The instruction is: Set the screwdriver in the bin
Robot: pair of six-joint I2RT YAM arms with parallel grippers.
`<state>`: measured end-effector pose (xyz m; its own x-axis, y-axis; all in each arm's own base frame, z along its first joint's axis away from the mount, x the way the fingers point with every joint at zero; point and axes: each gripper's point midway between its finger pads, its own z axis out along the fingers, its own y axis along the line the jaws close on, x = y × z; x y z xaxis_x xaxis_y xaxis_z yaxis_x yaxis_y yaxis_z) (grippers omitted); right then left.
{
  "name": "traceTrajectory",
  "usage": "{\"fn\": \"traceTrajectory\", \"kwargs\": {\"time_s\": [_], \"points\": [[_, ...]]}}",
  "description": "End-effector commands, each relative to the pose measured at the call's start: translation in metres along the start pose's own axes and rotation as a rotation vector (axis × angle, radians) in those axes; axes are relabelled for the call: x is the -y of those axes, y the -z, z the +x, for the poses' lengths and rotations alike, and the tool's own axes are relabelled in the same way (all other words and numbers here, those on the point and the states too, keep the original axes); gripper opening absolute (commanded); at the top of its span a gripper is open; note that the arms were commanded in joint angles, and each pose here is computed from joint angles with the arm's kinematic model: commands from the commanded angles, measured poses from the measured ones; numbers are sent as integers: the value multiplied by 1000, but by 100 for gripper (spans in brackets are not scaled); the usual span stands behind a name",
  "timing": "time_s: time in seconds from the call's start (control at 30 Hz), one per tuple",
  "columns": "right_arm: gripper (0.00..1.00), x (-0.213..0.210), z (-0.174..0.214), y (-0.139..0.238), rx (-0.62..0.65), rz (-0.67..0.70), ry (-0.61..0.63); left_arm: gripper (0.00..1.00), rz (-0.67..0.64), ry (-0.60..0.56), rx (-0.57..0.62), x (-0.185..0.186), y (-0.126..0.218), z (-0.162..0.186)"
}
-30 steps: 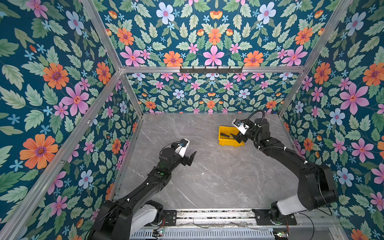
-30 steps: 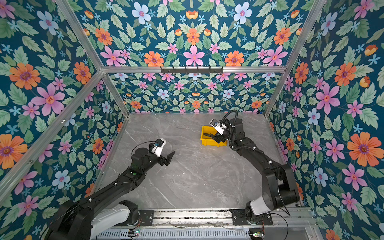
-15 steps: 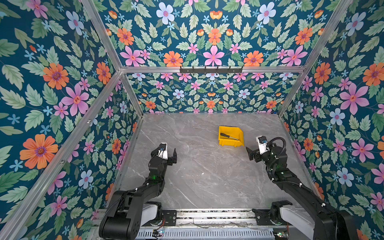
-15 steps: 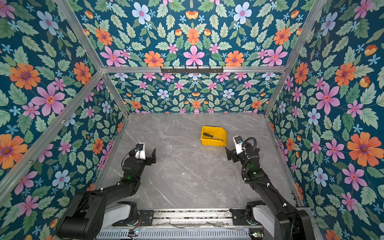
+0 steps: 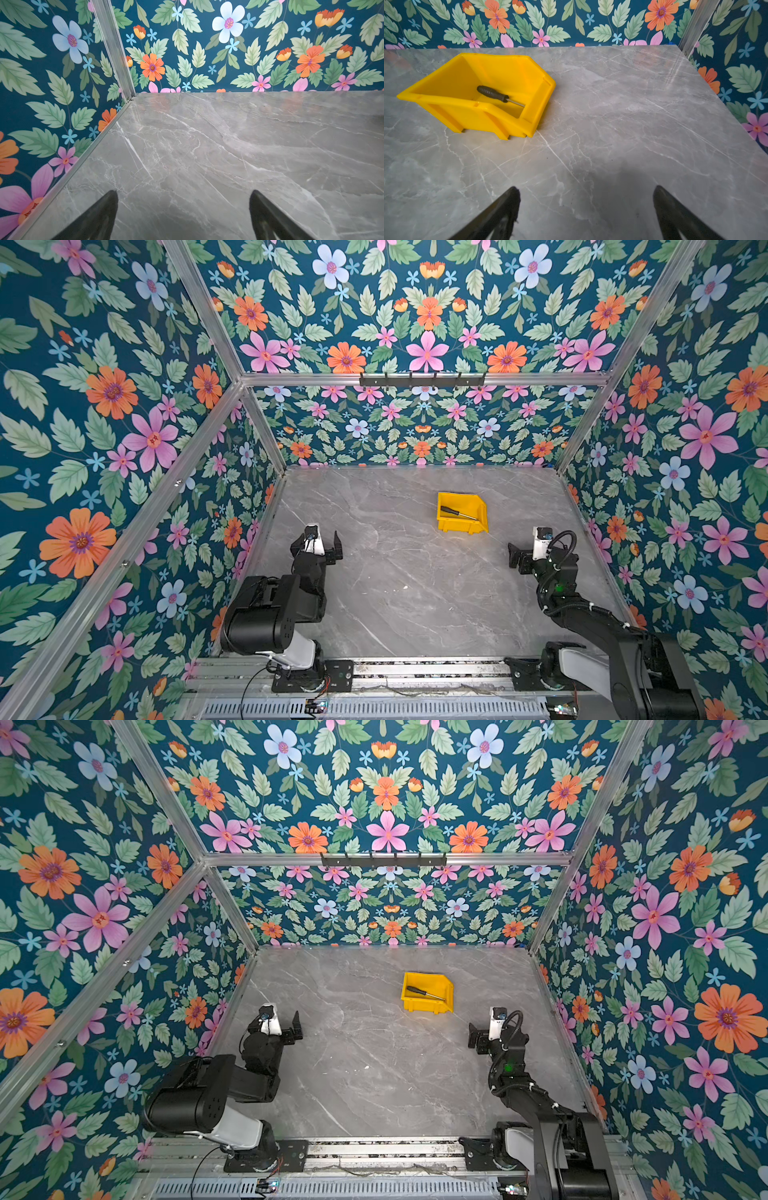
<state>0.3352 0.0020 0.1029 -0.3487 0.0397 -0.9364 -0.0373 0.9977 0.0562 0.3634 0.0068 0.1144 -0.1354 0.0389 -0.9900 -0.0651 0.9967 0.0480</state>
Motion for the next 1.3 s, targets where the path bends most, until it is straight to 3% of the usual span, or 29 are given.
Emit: {"fn": "traceTrajectory", "kwargs": {"time_s": [0.0, 0.37, 0.47, 1.27], "points": [[99, 3, -29, -5, 120, 1, -37, 100, 9, 14, 76, 1, -3, -15], [99, 0, -13, -28, 104, -31, -32, 100, 24, 3, -19, 5, -23, -3], [99, -3, -9, -36, 33, -47, -30, 100, -40, 29, -39, -6, -28, -1], [99, 3, -8, -39, 12, -22, -47, 100, -45, 28, -39, -8, -28, -1]]}}
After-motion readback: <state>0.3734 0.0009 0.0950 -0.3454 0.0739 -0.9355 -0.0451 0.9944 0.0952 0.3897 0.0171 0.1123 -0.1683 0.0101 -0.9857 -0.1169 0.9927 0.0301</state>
